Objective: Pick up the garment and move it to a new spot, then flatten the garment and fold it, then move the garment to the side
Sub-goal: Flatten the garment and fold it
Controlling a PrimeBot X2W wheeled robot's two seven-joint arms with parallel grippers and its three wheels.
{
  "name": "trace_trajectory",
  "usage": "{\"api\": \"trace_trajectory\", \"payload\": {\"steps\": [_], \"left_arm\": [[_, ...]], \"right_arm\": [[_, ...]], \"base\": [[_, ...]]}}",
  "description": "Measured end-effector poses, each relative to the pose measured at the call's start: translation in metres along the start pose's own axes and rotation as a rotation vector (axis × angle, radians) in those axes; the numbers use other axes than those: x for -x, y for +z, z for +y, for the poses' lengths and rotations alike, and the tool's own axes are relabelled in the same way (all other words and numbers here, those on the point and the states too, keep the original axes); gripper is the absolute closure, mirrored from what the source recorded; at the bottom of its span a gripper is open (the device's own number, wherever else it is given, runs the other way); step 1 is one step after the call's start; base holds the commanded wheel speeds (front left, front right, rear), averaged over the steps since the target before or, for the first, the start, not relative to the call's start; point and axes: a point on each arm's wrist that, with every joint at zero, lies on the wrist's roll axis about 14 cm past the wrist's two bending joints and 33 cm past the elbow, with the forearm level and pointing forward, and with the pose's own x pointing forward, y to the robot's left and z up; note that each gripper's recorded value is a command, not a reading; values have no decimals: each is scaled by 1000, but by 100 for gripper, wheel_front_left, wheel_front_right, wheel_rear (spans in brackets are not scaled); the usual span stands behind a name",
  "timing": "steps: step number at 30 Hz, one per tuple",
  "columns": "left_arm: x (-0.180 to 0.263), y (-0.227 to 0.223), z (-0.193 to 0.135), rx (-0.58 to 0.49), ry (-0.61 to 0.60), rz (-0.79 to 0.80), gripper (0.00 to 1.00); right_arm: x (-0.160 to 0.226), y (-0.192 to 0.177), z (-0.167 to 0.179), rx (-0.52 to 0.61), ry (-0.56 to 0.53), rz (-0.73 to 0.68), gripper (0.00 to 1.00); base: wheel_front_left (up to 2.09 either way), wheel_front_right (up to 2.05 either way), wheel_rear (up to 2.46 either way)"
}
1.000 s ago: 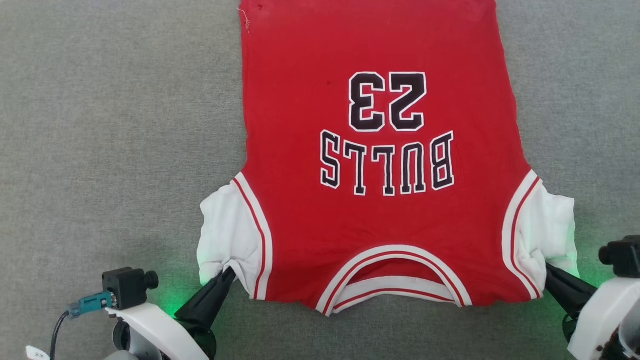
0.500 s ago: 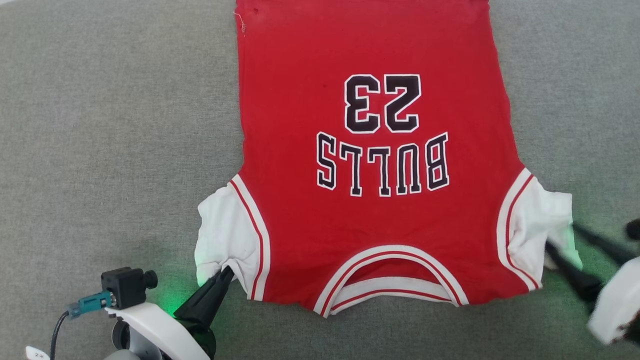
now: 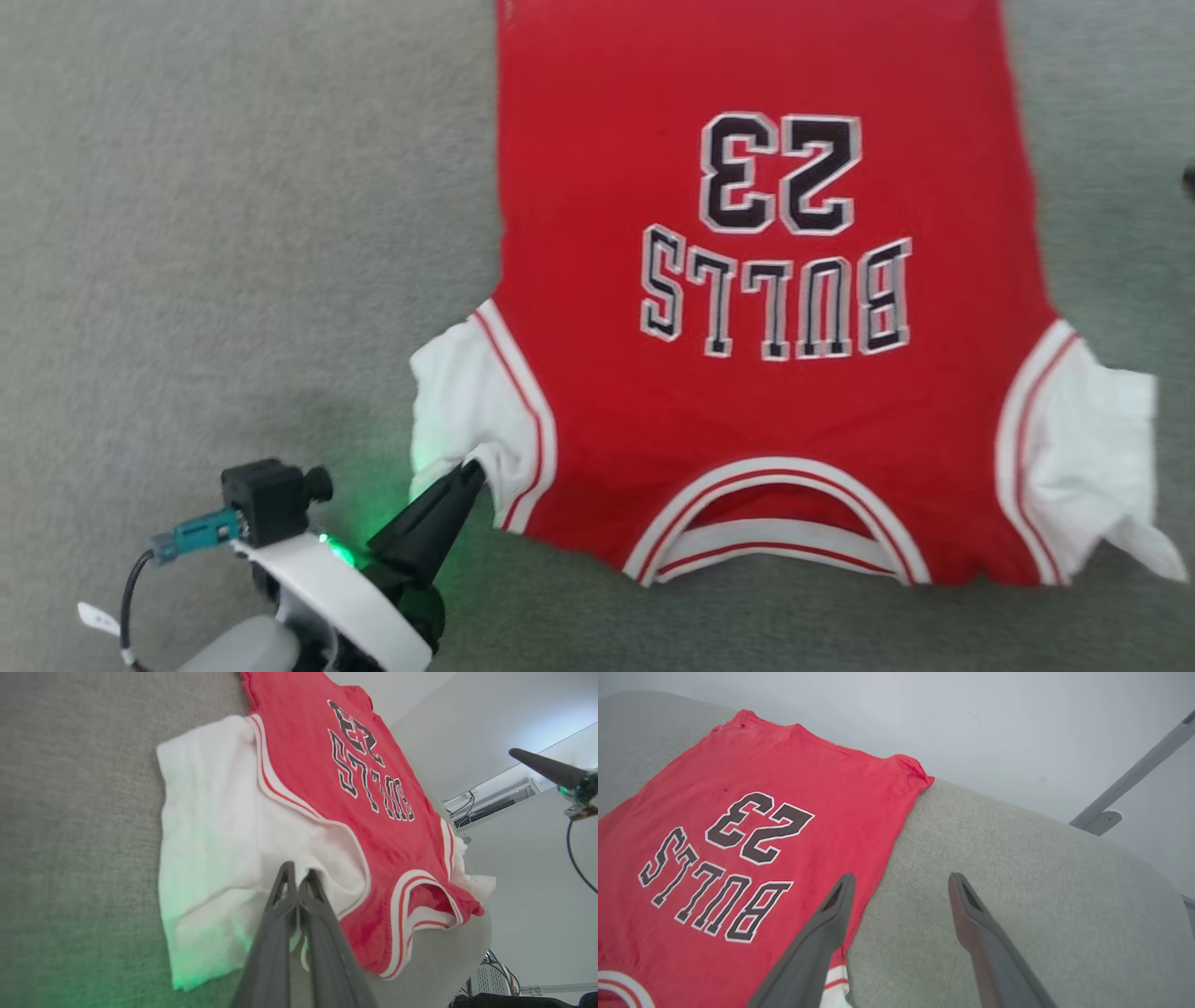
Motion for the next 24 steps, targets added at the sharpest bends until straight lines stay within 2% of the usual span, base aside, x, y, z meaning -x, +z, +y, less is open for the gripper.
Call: {"api": "trace_trajectory", "payload": {"steps": [7,10,14,20,24], "left_arm": [[-4,8,-3,-17,-15,-23,100],[-6,4,-4,-17,-21,-18,100],[-10,2,-4,-9,-19,-13,100],[-13,-4,5,6,5,8,100],[-13,-7,11,17,23,21,100]], "right_arm": [[-71,9,-4,1,12,150,0],[-105,2,-9,7,-9,260,0],[-142,9,-21,2,-59,315,0],[-189,-8,-25,-56,-90,440,0],[-212,-30,-12,-102,-68,530,0]], "base": [[0,0,0],[0,0,0],[0,0,0],[0,0,0],[0,0,0]]}}
